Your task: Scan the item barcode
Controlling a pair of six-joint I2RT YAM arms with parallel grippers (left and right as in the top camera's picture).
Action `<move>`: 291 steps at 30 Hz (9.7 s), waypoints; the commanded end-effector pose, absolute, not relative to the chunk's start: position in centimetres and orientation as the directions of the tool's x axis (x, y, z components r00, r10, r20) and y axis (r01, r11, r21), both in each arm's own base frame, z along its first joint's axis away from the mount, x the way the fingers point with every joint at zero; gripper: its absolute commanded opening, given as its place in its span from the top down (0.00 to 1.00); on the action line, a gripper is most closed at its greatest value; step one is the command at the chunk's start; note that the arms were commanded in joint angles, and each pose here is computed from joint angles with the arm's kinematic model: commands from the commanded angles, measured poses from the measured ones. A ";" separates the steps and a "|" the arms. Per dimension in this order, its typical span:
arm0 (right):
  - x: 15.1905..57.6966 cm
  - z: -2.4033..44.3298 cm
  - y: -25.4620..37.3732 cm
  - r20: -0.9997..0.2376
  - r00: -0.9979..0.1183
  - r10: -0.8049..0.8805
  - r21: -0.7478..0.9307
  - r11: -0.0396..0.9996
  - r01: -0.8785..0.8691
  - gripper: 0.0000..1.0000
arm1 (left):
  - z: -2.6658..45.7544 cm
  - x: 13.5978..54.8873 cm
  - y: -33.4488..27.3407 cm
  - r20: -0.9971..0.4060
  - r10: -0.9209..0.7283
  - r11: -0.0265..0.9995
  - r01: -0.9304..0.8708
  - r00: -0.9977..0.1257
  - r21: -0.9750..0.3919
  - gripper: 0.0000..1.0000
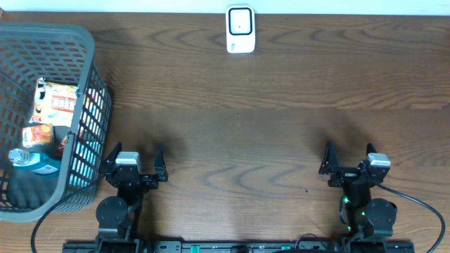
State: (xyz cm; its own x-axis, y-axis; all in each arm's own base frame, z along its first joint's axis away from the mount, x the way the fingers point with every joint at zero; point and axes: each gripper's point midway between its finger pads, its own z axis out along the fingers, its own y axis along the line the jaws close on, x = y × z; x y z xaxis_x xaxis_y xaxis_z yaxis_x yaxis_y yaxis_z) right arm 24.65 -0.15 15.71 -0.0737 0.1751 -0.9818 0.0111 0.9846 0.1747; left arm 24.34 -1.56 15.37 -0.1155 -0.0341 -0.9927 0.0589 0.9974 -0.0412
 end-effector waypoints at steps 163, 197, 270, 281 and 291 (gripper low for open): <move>24.6 15.6 0.2 -0.983 -0.079 0.163 0.163 0.987 0.000 0.01 | 34.9 21.8 -9.9 -0.898 -0.156 0.825 0.446 -0.411 -0.347 0.02; 24.6 15.6 0.2 -0.983 -0.079 0.163 0.163 0.987 0.000 0.01 | 31.1 23.5 17.8 -0.463 -0.880 0.060 -0.942 0.106 -0.331 0.02; 24.6 15.6 0.2 -0.983 -0.079 0.163 0.163 0.987 0.000 0.01 | 11.0 21.3 25.9 -0.178 -0.983 -0.071 -0.989 0.047 0.132 0.79; 24.6 15.6 0.2 -0.983 -0.079 0.163 0.163 0.987 -0.001 0.01 | 16.9 21.9 26.4 -0.294 -0.953 -0.074 -0.997 0.076 -0.015 0.81; 24.6 15.6 0.2 -0.983 -0.079 0.163 0.163 0.987 -0.001 0.01 | 28.7 25.1 21.2 -0.318 -0.942 0.082 -0.848 0.105 -0.524 0.81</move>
